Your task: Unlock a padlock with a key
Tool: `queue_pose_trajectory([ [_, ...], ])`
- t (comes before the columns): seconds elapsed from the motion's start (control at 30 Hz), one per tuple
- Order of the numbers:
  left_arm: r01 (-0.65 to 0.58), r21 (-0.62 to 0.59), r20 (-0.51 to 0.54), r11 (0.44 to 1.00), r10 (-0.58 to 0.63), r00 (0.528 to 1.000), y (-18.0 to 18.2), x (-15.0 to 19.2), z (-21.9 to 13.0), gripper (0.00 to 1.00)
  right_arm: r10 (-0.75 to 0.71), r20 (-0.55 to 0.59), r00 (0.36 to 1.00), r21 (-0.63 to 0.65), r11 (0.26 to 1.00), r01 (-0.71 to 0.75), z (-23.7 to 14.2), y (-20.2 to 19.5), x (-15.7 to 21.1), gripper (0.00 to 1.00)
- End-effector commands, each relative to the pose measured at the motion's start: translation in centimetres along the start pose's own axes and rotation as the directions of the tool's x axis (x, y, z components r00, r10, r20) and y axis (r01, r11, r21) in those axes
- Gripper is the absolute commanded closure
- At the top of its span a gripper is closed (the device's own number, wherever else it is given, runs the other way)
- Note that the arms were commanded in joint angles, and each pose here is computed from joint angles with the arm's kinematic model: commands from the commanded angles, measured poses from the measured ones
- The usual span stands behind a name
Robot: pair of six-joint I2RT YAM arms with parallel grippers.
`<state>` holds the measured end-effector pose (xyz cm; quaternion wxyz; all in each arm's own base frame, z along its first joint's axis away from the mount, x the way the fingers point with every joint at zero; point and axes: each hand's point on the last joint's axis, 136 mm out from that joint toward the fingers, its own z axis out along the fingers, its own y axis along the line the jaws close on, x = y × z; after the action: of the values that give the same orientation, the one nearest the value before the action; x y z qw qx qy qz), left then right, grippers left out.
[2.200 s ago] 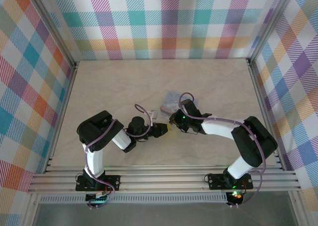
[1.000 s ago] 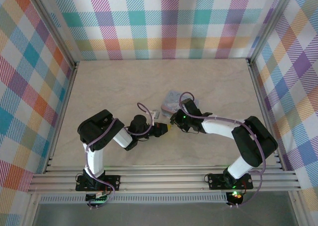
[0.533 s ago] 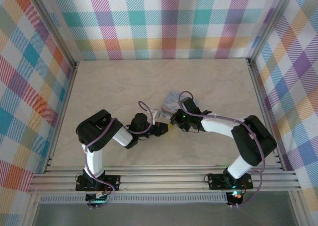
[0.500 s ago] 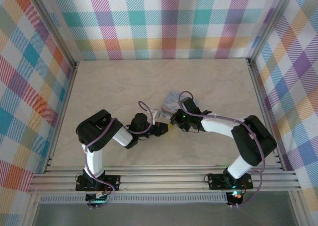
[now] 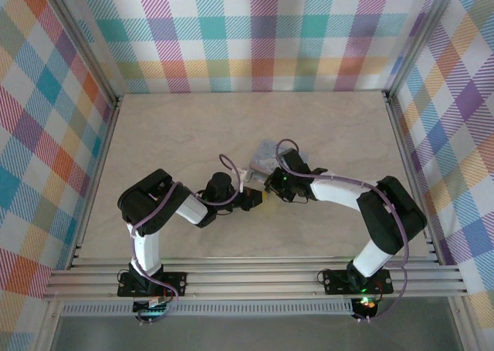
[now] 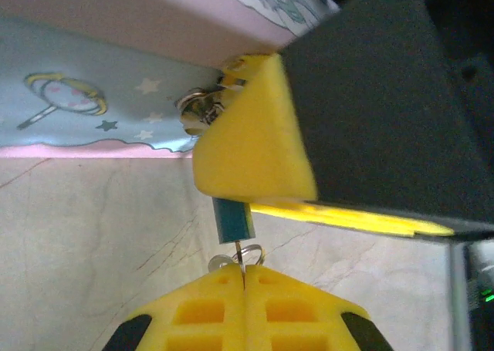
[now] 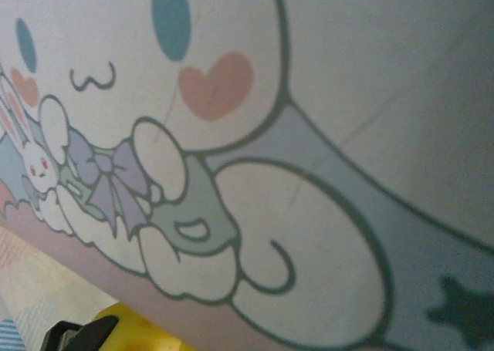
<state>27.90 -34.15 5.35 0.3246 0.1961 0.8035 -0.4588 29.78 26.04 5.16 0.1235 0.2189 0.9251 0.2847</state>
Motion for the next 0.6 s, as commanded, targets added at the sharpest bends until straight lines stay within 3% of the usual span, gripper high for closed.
queue_pose_trajectory([
  [0.0, -0.335, -0.041, 0.078, 0.941, 0.337, 0.938, -3.8, -3.2, 0.2, 1.0, -0.025, -0.244, 0.97, 0.017, 0.999, 0.03, -0.2, 0.0, 5.1, 1.0],
  [0.17, -0.523, -0.178, -0.018, 0.834, 0.528, 0.849, -2.9, -0.8, 0.6, 1.0, -0.049, -0.307, 0.951, 0.022, 0.998, 0.059, -0.9, 0.5, 5.2, 1.0],
  [0.43, -0.754, -0.3, -0.152, 0.584, 0.752, 0.642, -3.2, 1.1, 1.3, 1.0, -0.056, -0.361, 0.931, 0.033, 0.997, 0.073, -1.4, 0.3, 5.8, 1.0],
  [0.5, -0.757, -0.312, -0.154, 0.574, 0.756, 0.636, -3.2, 1.0, 1.2, 1.0, -0.057, -0.36, 0.931, 0.036, 0.997, 0.074, -1.4, 0.3, 5.8, 1.0],
  [0.57, -0.723, -0.316, -0.129, 0.614, 0.727, 0.674, -3.2, 0.8, 0.9, 1.0, -0.059, -0.349, 0.935, 0.036, 0.996, 0.076, -1.7, 0.3, 5.6, 1.0],
])
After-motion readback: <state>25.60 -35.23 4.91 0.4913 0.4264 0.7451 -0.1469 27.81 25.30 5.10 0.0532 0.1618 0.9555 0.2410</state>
